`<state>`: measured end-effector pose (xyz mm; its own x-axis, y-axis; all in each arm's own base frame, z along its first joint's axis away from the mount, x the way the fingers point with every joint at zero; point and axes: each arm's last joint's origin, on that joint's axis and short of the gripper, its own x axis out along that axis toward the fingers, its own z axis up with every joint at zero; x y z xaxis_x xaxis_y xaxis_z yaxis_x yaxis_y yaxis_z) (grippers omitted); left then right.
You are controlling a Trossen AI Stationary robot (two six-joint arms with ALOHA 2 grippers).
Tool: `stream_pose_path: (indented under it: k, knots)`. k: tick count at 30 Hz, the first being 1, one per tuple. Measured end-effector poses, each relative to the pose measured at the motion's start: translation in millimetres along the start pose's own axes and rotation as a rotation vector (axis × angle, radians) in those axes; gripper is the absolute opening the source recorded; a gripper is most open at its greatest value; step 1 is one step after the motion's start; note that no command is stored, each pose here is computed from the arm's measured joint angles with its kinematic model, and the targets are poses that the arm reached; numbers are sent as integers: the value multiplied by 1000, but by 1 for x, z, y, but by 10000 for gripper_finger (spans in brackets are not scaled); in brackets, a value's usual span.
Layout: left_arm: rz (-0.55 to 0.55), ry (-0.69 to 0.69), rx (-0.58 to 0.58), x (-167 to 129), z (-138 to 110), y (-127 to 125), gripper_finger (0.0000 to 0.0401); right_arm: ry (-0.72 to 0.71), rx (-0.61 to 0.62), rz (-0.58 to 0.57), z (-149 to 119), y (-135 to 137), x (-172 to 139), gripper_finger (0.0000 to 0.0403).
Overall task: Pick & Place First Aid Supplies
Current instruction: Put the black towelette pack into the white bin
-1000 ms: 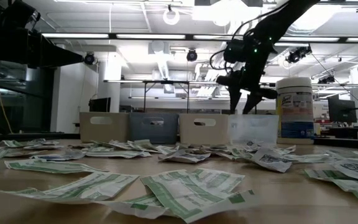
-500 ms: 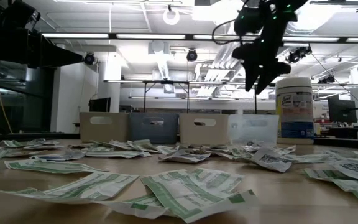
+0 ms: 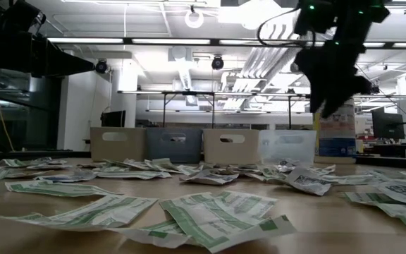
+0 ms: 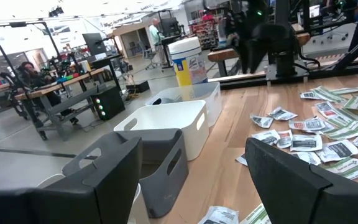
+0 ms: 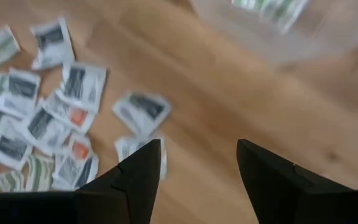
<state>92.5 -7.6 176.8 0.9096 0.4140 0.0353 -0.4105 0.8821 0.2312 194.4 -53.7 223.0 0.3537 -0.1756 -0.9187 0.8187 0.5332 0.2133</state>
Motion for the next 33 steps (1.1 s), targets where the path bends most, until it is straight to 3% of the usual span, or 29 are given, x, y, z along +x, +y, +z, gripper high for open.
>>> stream_pose_path:
  k: [11,33]
  knots:
    - [0,0,0,0,0,0,280,108,185,76,-42,-2,35,204]
    - [0,0,0,0,0,0,280,207,313,60,-42,15,84,204]
